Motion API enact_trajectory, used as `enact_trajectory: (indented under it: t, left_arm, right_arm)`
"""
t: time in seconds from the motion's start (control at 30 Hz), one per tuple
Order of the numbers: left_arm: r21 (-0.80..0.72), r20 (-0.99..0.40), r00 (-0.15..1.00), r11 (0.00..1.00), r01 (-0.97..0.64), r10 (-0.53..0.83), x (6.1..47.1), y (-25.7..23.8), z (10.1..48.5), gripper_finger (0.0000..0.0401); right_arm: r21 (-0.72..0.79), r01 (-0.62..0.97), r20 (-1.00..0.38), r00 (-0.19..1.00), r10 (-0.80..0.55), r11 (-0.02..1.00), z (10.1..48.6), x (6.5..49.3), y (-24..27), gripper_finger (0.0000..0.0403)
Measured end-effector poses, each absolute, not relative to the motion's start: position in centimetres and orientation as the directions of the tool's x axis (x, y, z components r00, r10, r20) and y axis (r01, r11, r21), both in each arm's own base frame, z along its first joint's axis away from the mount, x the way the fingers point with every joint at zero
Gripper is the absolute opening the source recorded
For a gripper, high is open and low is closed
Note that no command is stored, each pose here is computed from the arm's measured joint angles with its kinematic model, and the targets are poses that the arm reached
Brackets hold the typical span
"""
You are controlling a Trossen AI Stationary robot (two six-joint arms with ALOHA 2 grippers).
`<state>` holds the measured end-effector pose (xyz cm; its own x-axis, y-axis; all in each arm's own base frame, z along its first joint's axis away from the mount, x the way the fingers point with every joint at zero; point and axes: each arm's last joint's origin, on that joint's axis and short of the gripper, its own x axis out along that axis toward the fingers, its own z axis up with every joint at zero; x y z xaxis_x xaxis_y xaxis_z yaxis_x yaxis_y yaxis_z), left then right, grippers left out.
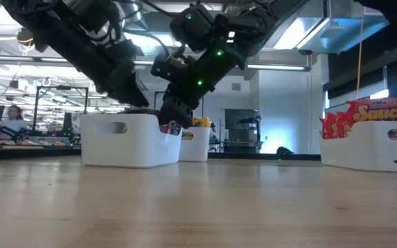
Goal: Sort Maruchan noodles
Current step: Put the black noodle pack into the bottom left white bin
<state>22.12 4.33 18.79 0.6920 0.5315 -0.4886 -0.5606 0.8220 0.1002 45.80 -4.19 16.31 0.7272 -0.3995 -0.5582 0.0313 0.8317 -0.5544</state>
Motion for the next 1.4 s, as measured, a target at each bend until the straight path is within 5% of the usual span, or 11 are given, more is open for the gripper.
enact_trajectory:
  t: [0.37,0.53,0.7,1.03,1.2,1.4]
  left_arm:
    - [0.044,-0.445,0.807,0.909,-0.414,0.389,20.8,1.3,21.0,0.0206]
    - [0.010,-0.460,0.859,0.969,-0.245,0.222,21.1,-1.1,20.8,0.0206]
    - [0.002,-0.457,0.881,0.991,-0.137,0.123,21.6,-3.3,20.3,0.0206]
    - [0.030,-0.467,0.881,0.997,-0.070,0.076,22.6,-5.1,19.0,0.0206]
    - [0.033,-0.465,0.883,0.998,-0.056,0.065,22.6,-5.4,18.9,0.0206]
    - [0.030,-0.444,0.893,0.998,-0.058,0.065,22.7,-5.6,19.1,0.0206]
  right_arm:
    - [-0.550,-0.005,-0.550,0.755,-0.358,0.835,22.0,43.6,0.8,0.0001]
    - [-0.363,-0.073,-0.699,0.681,-0.219,0.929,26.0,38.9,4.5,0.0001]
    - [-0.121,-0.085,-0.873,0.484,-0.065,0.989,27.4,33.9,7.4,0.0001]
    - [0.106,0.225,-0.934,0.355,0.020,0.969,24.5,24.2,9.1,0.0001]
    - [0.217,0.433,-0.961,0.253,0.113,0.875,21.8,20.0,9.5,0.0001]
    - [0.171,0.676,-0.985,0.113,0.129,0.717,19.1,17.3,10.4,0.0003]
